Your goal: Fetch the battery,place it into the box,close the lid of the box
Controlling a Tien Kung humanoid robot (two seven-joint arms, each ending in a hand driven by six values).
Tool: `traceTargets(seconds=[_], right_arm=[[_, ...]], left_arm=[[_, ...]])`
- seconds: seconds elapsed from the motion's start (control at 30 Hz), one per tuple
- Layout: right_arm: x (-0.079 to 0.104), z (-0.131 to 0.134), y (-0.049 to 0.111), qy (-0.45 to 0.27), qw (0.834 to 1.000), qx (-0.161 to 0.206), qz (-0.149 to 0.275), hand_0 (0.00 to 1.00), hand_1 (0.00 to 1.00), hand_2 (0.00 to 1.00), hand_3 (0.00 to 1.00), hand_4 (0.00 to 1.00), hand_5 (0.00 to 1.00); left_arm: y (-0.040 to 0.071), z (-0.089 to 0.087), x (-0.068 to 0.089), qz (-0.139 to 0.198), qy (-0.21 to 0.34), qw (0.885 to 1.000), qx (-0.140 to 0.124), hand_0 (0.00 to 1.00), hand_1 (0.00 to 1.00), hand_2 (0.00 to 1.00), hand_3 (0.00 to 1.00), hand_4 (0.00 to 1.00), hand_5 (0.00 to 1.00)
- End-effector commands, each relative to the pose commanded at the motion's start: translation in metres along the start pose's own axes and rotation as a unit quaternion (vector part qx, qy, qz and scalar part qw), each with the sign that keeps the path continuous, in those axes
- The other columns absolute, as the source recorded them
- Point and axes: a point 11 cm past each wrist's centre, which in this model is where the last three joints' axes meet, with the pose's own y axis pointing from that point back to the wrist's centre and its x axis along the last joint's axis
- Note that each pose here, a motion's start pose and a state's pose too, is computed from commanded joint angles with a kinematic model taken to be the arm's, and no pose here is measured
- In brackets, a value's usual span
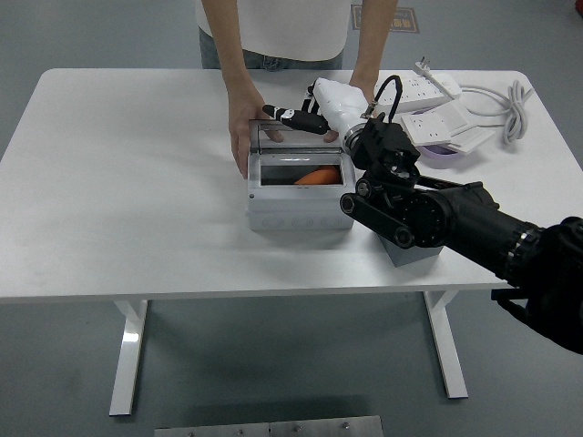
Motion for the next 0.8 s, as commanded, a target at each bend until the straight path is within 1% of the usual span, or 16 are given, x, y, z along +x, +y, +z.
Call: traceTargets(seconds=[0.07,0.1,0.27,0.3,0.53,0.8], right_arm=[[-0.001,-0.001,0.001,0.001,1.0,-0.001,-0.002,0.601,0.48,0.48,0.418,0.998,0.998],[-0.002,-0.001,0.001,0.001,1.0,-0.001,-0.003,0.58,0.471,0.476,0.42,0.998,0.998],[-0.004,0.0,0.004,0.011,1.0,-0.002,-0.007,0.58,0.471,0.476,0.42,0.998,0.998],[-0.004,-0.001,0.004,0.013,1.0,-0.001,-0.008,0.551,0.447,0.462,0.408,0.998,0.998],[-0.002,-0.007,0.007,0.026,1.0,0.003,-0.01,0.541,0.435,0.449,0.403,0.998,0.998],[-0.003,-0.008,0.013,0.041,0.999,-0.011,-0.026,0.528,0.429,0.442,0.401,0.998,0.998]], left_arm=[[0.0,0.0,0.0,0.0,0.001,1.0,0.0,0.499,0.713,0.576,0.531,0.113,0.002],[0.0,0.0,0.0,0.0,0.002,1.0,0.0,0.498,0.715,0.577,0.531,0.113,0.002],[0.0,-0.001,0.0,0.0,0.004,1.0,0.001,0.498,0.715,0.577,0.531,0.113,0.002],[-0.001,-0.002,0.0,0.0,0.005,1.0,0.001,0.499,0.715,0.576,0.531,0.113,0.002],[-0.001,-0.003,0.0,0.001,0.007,1.0,0.003,0.498,0.715,0.576,0.531,0.113,0.002],[-0.001,-0.004,-0.001,0.0,0.007,1.0,0.004,0.499,0.715,0.577,0.531,0.114,0.002]])
